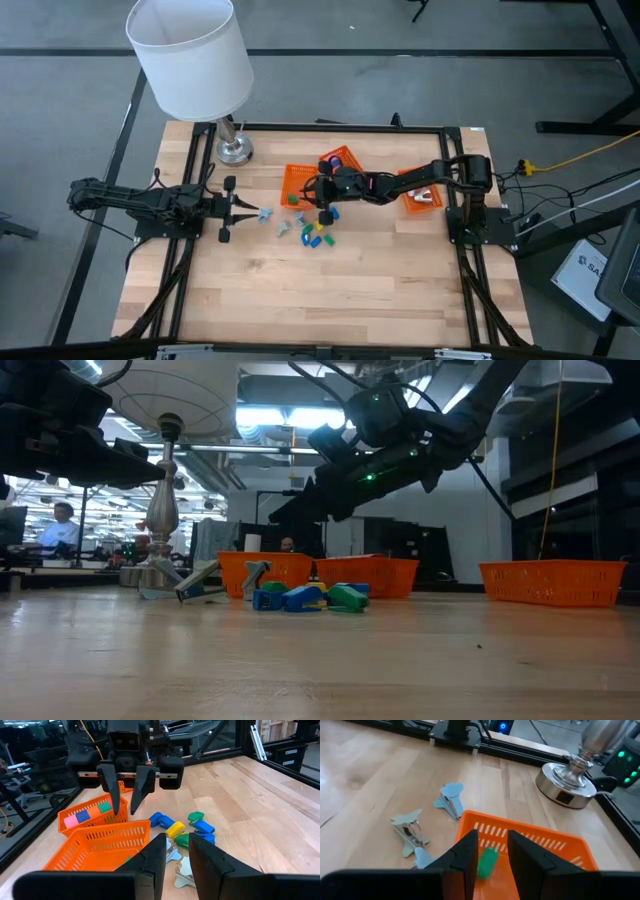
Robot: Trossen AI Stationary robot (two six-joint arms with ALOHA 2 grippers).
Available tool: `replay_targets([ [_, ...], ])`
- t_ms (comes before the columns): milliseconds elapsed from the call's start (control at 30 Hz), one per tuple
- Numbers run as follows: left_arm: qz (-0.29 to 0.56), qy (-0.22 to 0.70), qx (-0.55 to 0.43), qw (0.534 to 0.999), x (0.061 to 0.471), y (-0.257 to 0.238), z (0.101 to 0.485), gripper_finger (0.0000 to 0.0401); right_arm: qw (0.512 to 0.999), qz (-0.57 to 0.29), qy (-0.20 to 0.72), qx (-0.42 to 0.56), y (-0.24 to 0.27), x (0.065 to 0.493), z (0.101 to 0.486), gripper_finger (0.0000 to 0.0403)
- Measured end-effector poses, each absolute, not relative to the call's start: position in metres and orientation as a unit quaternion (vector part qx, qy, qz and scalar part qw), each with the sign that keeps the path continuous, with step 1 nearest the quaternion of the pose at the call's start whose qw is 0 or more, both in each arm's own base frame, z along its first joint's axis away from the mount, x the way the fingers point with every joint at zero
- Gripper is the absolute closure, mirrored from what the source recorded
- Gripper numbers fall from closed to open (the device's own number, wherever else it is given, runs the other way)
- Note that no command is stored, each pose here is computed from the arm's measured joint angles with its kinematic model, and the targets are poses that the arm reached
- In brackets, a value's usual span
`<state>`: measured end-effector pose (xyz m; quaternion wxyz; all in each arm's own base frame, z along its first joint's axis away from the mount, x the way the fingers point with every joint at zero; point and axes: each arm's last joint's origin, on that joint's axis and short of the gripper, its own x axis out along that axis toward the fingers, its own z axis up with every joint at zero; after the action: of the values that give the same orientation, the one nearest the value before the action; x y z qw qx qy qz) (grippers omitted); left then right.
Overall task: Pick and place Stapler, Stapler remover, tape
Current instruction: Put the green stapler into the left orange bin
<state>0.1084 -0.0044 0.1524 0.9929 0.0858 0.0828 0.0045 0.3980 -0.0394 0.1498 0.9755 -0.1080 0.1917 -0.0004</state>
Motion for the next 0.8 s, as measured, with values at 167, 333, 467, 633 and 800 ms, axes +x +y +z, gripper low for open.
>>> replay_targets([
  [167,0.005,0.083,0.086,0.993,0.108,-0.004,0.152,0.0324,0.978,-0.002,0.182,-0.104,-0.039,0.397,0.156,0.0294],
  [333,0.005,0.083,0.086,0.993,0.108,-0.004,0.152,0.0322,0.982,-0.004,0.165,-0.094,-0.036,0.389,0.169,0.0294],
  [467,0.004,0.083,0.086,0.993,0.108,-0.004,0.152,0.0324,0.979,-0.023,0.176,-0.097,-0.031,0.368,0.17,0.0294],
  [633,0.004,0.083,0.086,0.993,0.108,-0.004,0.152,0.0322,0.975,-0.052,0.19,-0.103,-0.021,0.33,0.171,0.0294],
  [800,0.004,0.083,0.086,0.993,0.108,-0.004,0.152,0.0324,0.975,-0.078,0.193,-0.078,-0.014,0.286,0.171,0.0294],
])
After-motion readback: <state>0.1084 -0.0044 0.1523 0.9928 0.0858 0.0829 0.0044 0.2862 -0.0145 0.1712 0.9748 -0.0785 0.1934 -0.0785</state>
